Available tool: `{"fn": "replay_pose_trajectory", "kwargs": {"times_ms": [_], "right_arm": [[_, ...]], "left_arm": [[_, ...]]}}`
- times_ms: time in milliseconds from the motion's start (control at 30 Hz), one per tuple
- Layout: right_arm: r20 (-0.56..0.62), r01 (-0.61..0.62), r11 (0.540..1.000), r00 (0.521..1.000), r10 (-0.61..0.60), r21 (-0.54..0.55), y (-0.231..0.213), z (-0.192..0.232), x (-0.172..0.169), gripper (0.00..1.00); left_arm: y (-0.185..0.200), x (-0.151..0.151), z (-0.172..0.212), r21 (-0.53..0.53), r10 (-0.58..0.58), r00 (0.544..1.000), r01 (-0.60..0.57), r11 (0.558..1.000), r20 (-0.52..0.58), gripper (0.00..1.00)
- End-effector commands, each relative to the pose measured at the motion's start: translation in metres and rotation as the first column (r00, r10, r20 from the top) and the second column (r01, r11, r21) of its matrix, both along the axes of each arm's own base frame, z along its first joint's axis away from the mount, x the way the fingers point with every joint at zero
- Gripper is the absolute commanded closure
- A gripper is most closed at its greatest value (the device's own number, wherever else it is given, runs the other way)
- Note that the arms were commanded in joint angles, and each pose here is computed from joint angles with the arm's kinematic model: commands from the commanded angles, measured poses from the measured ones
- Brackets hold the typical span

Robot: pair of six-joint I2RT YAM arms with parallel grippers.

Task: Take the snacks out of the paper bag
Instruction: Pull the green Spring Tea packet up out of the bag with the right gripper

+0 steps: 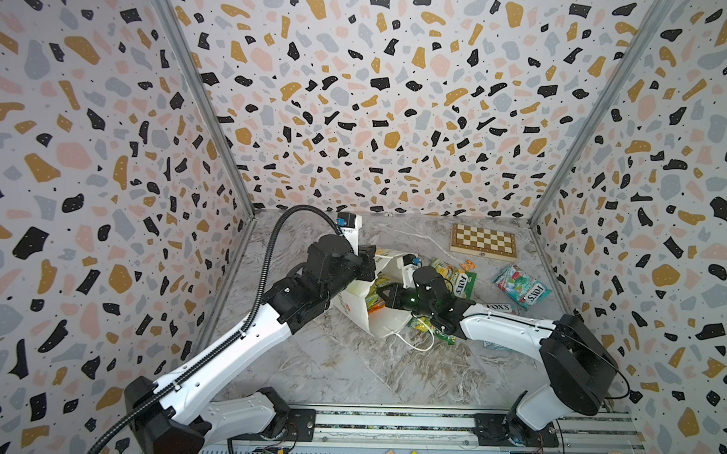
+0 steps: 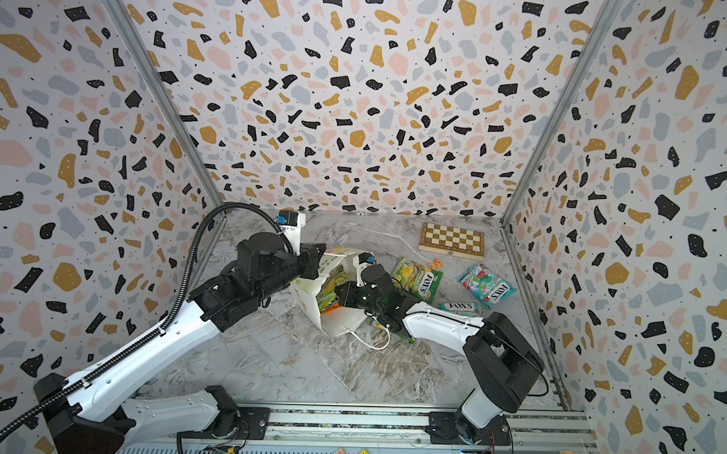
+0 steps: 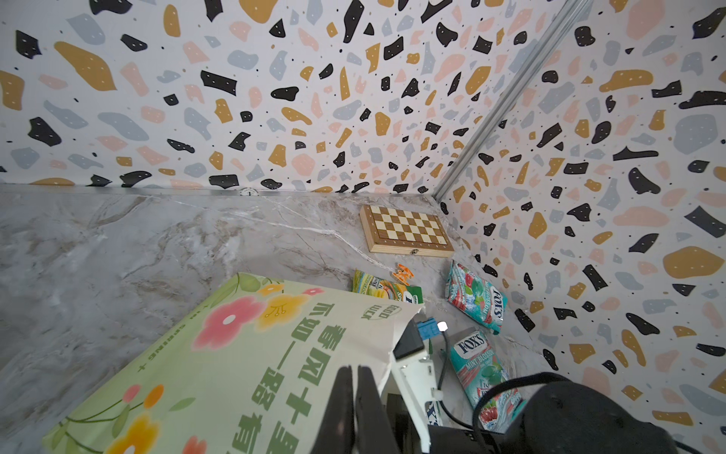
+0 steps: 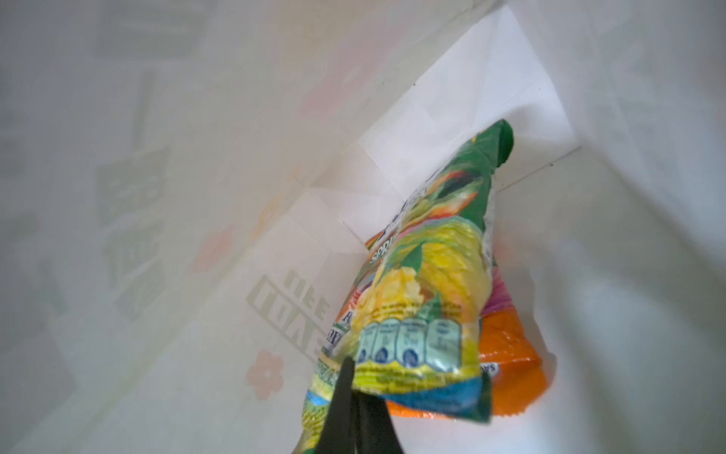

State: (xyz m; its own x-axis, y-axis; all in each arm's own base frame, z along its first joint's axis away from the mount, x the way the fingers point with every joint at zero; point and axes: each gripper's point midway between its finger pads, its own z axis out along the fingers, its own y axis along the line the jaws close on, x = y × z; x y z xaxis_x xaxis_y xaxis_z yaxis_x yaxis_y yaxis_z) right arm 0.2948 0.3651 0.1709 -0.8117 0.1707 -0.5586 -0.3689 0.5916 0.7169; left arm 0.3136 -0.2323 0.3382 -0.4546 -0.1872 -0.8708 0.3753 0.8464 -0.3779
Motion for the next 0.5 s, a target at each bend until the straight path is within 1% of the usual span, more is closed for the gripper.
{"fn": "replay_pose_trajectory", "kwargs": {"times_ms": [0, 233, 467], "right_arm": [[0.094, -0.026, 1.0, 0.995, 0.026, -0.003, -0.006, 0.033, -0.003, 1.0], [0.167, -0.114, 0.993, 0.98, 0.112, 0.006, -0.007, 0.068, -0.017, 1.0], [0.27, -0.185, 0.982, 0.948, 0.168, 0.037, -0.008, 0.114, -0.029, 1.0]], "left_arm": [[0.012, 0.002, 0.016, -0.018, 0.063, 0.997, -0.063, 0.998, 0.042, 1.0], [0.021, 0.008, 0.009, 0.005, 0.132, 0.991, -0.132, 0.991, 0.021, 1.0], [0.027, 0.015, 0.006, 0.021, 0.185, 0.983, -0.185, 0.983, 0.007, 1.0]]}}
